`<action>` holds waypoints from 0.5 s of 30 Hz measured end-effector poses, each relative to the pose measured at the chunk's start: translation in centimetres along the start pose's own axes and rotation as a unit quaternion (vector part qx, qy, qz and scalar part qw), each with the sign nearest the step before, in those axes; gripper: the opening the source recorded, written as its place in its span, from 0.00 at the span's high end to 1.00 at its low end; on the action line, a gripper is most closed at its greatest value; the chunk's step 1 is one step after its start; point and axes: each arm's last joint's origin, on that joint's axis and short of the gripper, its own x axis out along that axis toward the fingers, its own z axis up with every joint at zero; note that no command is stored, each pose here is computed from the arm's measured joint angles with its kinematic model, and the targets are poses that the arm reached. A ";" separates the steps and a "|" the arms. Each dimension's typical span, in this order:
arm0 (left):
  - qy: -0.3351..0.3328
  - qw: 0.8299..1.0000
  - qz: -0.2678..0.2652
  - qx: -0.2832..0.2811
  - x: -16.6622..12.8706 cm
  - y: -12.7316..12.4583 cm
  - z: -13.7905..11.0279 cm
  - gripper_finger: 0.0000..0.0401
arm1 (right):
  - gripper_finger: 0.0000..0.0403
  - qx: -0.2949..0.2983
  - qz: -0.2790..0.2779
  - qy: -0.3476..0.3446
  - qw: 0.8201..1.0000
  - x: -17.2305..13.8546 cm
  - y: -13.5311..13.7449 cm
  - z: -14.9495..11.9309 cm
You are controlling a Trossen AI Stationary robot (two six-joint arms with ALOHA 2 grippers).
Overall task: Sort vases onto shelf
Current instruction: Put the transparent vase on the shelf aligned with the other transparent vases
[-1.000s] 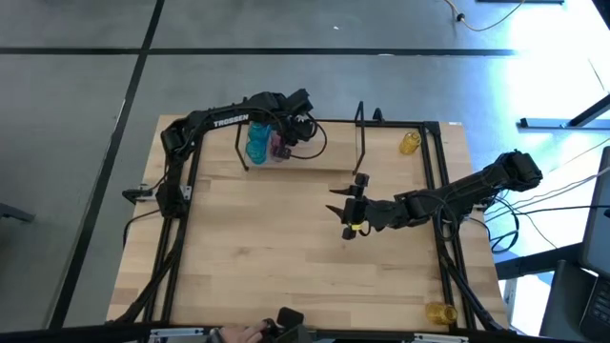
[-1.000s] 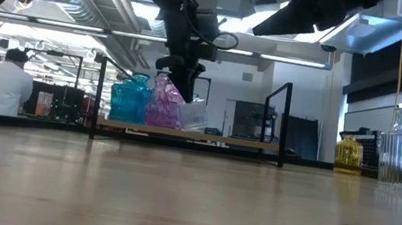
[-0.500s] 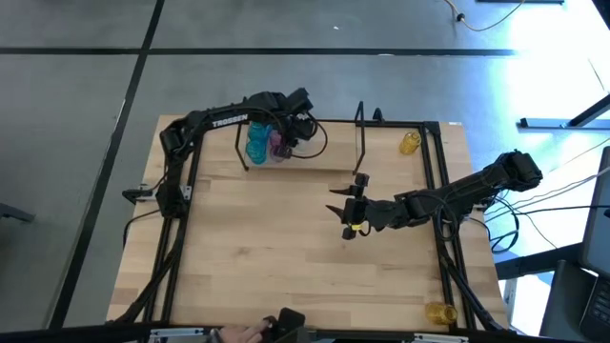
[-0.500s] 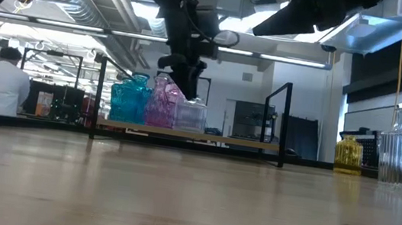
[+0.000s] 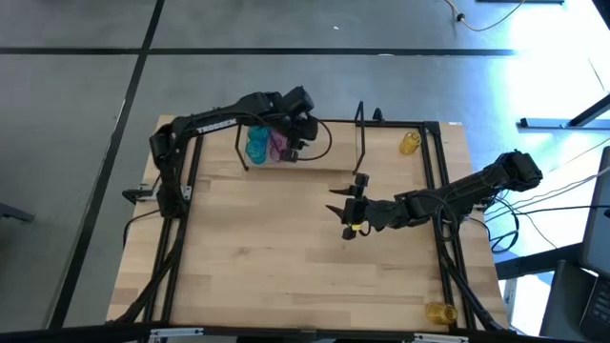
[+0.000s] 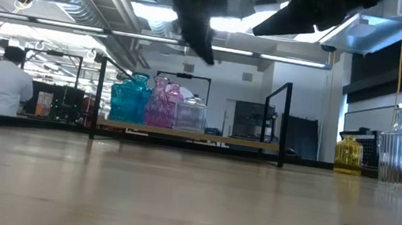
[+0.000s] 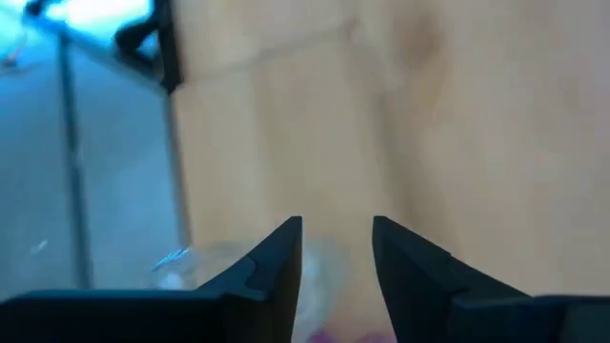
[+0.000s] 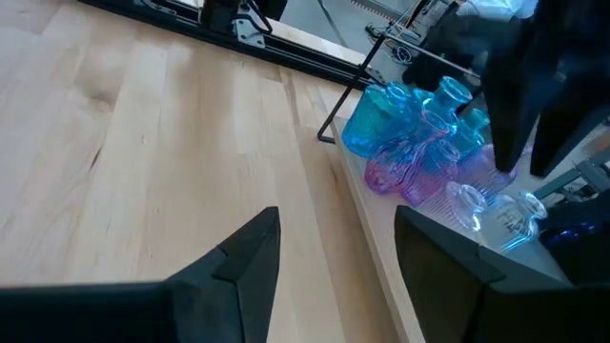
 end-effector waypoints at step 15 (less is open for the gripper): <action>-0.115 0.992 -0.034 -0.049 -2.1 -11.2 -3.9 0.70 | 0.53 0.059 0.022 0.016 0.998 -2.0 -1.3 0.1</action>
